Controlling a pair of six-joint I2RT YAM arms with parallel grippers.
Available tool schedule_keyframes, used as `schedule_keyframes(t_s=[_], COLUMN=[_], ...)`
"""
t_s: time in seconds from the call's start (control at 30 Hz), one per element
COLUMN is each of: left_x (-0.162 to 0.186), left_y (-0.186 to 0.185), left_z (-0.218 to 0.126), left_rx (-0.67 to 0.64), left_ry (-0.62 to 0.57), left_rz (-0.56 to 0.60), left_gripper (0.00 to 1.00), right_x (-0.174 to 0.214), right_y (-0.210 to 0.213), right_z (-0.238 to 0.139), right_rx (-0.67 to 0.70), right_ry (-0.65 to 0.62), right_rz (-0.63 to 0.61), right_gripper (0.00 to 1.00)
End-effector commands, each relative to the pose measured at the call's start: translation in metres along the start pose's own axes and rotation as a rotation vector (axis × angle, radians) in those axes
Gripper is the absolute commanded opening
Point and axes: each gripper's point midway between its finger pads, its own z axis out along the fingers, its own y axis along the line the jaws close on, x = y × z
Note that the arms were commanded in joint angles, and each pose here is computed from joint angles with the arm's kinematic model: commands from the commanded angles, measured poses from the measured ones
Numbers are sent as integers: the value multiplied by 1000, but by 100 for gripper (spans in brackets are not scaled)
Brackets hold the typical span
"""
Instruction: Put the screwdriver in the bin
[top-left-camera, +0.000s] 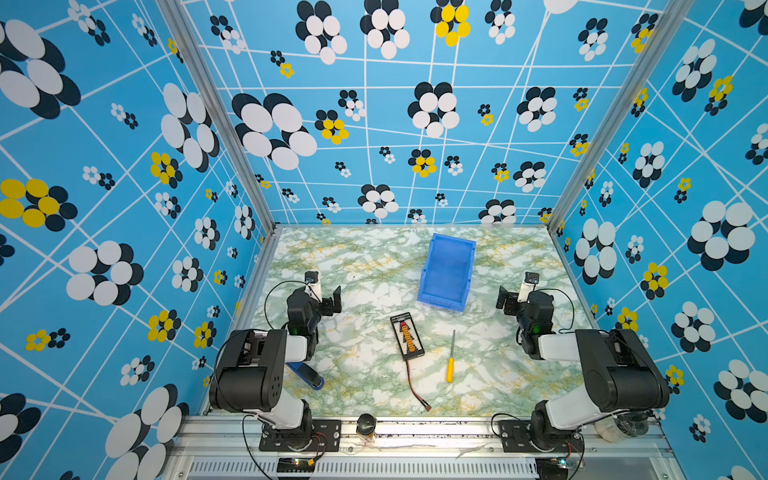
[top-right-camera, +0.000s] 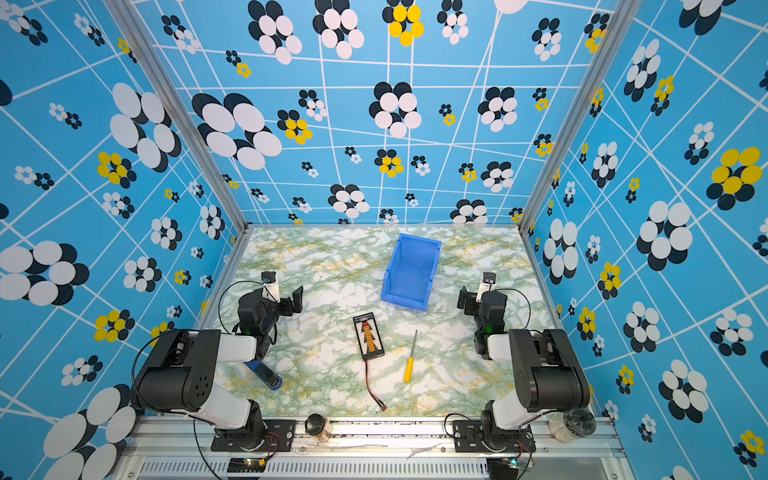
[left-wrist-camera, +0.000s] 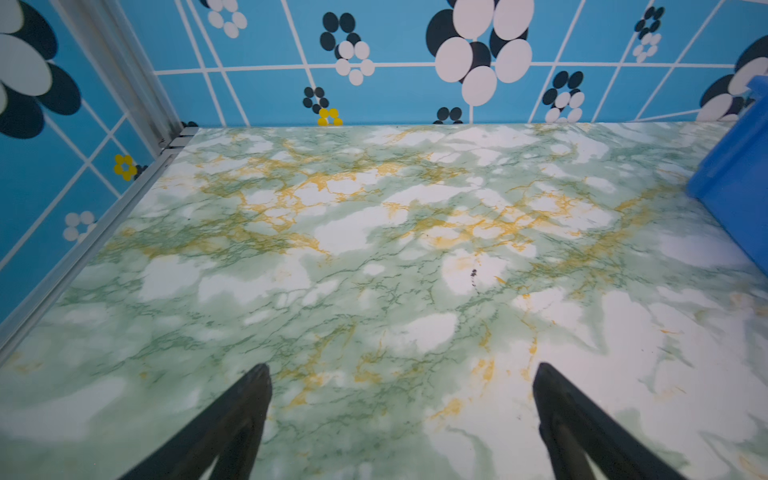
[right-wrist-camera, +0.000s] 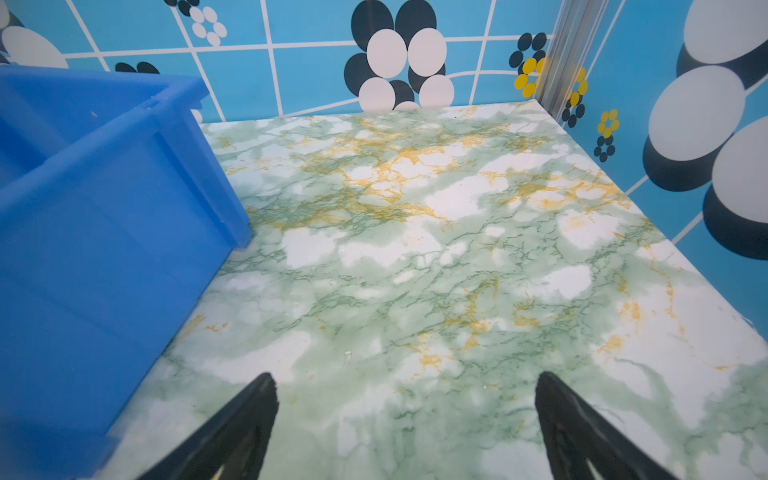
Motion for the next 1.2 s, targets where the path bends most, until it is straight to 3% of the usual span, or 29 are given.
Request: schedule_keyframes(t_s=[0.0, 0.17, 0.27, 0.37, 0.53, 0.63, 0.8, 0.97, 1.07, 1.17], left_x=[2, 2, 3, 2, -14, -27, -56, -62, -67, -71], left_y=[-18, -26, -11, -11, -14, -28, -41, -19, -12, -22], left_z=[-8, -15, -3, -7, -15, -19, -35, -37, -49, -67], left_rx=[99, 132, 68, 85, 97, 182, 243, 104, 45, 108], left_ry=[-35, -62, -5, -27, -49, 29, 94, 272, 313, 325], left_rz=[46, 73, 24, 18, 26, 46, 92, 7, -32, 49], left_gripper=[99, 99, 99, 99, 99, 99, 99, 99, 99, 99], right_x=[-10, -22, -33, -42, -57, -58, -44, -6, 9, 26], right_y=[-5, -13, -20, -26, -41, -29, 13, 60, 88, 113], right_z=[0, -1, -7, -19, -50, -69, -96, -116, -130, -149], right_rx=[37, 86, 130, 157, 265, 227, 124, 27, -31, -106], right_ry=[-20, 29, 26, 37, 209, 296, 434, 626, 700, 794], right_rz=[8, 16, 31, 43, 172, 227, 215, 144, 81, 36], right_gripper=[99, 99, 99, 99, 99, 99, 99, 95, 91, 84])
